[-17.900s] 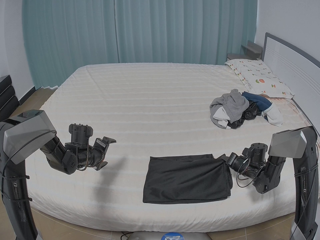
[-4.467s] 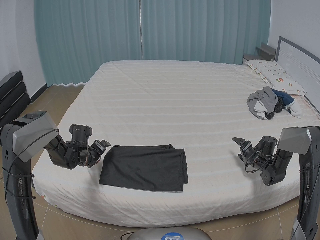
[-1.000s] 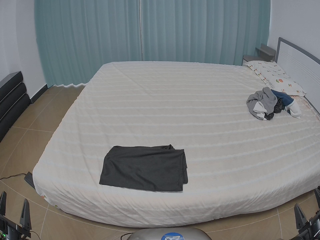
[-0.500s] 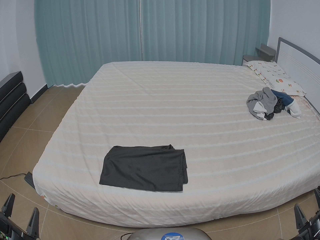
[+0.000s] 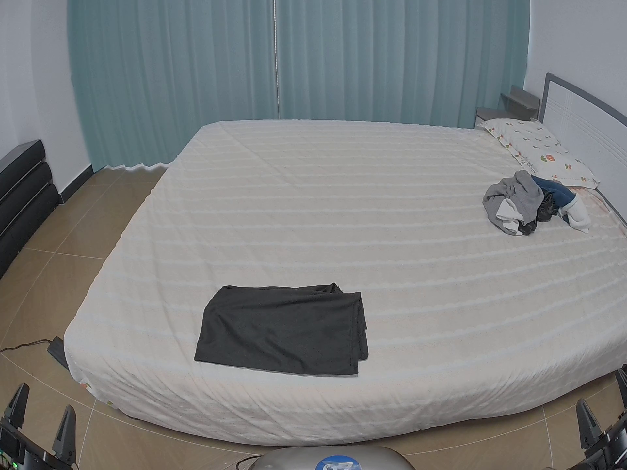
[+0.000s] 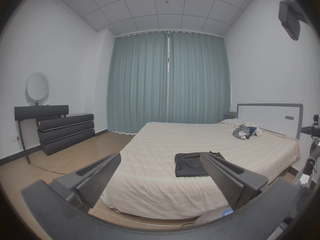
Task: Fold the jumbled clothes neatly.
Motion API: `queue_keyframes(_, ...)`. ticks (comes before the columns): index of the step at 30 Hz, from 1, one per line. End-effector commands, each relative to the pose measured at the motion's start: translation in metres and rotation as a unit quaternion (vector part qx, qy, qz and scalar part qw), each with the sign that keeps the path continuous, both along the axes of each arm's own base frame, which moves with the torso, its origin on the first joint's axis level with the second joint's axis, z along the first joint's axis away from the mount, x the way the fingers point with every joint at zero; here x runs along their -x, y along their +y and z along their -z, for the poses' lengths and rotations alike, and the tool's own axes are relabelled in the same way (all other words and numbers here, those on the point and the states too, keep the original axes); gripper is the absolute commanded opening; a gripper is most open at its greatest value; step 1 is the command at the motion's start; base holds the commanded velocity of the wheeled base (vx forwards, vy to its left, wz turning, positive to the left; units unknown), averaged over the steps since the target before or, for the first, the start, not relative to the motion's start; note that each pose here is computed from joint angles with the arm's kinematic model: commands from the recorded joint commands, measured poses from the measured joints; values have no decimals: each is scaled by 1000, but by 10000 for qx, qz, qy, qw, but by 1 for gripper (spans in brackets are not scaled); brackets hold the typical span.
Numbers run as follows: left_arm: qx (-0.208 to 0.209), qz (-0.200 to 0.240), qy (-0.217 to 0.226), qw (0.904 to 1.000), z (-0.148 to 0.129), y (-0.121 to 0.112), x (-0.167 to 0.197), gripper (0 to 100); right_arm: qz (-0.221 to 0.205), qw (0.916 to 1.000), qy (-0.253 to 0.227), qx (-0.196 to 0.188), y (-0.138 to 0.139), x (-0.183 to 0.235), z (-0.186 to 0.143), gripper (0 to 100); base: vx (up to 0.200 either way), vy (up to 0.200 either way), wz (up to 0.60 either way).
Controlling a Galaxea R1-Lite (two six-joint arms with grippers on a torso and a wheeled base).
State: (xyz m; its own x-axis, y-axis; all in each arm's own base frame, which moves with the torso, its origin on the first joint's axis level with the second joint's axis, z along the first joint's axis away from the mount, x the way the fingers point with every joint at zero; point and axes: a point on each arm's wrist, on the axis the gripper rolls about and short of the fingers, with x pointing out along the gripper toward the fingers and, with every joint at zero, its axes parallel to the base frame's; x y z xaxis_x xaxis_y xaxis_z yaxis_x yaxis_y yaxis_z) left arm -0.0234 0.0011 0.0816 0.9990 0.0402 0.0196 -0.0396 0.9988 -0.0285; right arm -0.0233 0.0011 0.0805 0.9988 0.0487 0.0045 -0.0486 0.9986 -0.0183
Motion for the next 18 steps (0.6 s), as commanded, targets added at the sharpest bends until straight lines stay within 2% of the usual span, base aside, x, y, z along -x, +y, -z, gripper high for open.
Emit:
queue_keyframes(1,-147,146,140,9997,6,-1,-1,100,-2,10000,30,2,0,0,5,100,0,0,0)
queue_keyframes(18,-147,200,147,9996,6,-1,-2,100,6,10000,32,-37,0,0,5,100,0,0,0)
